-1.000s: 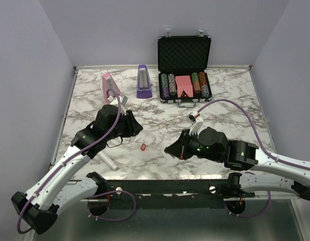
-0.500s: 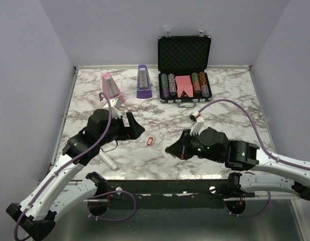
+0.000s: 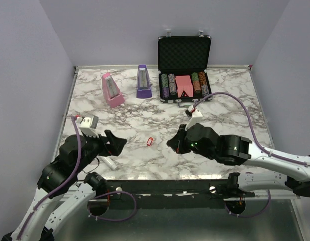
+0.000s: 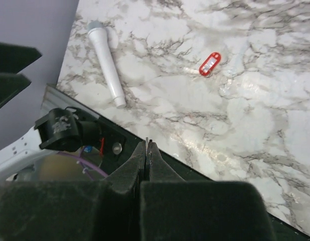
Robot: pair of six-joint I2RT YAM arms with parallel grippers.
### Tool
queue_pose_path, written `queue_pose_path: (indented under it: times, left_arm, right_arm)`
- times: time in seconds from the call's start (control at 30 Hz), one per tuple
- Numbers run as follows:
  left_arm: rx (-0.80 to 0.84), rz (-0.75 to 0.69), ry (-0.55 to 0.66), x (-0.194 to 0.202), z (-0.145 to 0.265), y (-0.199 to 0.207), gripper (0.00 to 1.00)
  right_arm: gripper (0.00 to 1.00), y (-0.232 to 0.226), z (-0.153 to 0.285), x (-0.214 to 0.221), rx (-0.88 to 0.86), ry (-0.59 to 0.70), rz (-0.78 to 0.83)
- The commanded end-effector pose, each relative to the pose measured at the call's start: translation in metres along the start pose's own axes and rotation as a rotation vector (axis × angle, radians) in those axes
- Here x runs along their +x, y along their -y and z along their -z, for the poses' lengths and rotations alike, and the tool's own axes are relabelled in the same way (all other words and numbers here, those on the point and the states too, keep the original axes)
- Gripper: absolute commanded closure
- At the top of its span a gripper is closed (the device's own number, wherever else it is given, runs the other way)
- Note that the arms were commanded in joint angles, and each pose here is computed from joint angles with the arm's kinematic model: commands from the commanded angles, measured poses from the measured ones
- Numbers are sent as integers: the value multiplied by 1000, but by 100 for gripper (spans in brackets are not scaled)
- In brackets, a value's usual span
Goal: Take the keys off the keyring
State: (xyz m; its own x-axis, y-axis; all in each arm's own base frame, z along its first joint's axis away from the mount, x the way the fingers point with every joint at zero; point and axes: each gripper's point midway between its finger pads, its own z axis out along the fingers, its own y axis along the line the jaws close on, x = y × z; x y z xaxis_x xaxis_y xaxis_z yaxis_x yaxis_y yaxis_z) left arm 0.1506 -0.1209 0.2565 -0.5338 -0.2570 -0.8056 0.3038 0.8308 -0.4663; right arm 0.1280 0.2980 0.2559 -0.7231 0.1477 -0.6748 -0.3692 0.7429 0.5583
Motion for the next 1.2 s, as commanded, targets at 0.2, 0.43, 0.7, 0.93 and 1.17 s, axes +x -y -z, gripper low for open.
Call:
queue_pose_path:
  times: [0.2,0.43,0.7,0.93,1.17]
  left_arm:
    - [-5,8,175,5,30,-24,1]
    - [12,14,215,3,34,-24,1]
    - [20,23,245,2,39,-25,1]
    - [44,27,261,2,44,-23,1]
    - [48,27,261,2,44,-23,1]
  right_arm:
    - [99,38,-11,-41,384,92,257]
    - [99,48,-18,-64,559,141,392]
    - [99,57,-39,-57,643,133,462]
    - [95,58,-50,-52,646,99,467]
    - [64,56,-49,-53,624,90,437]
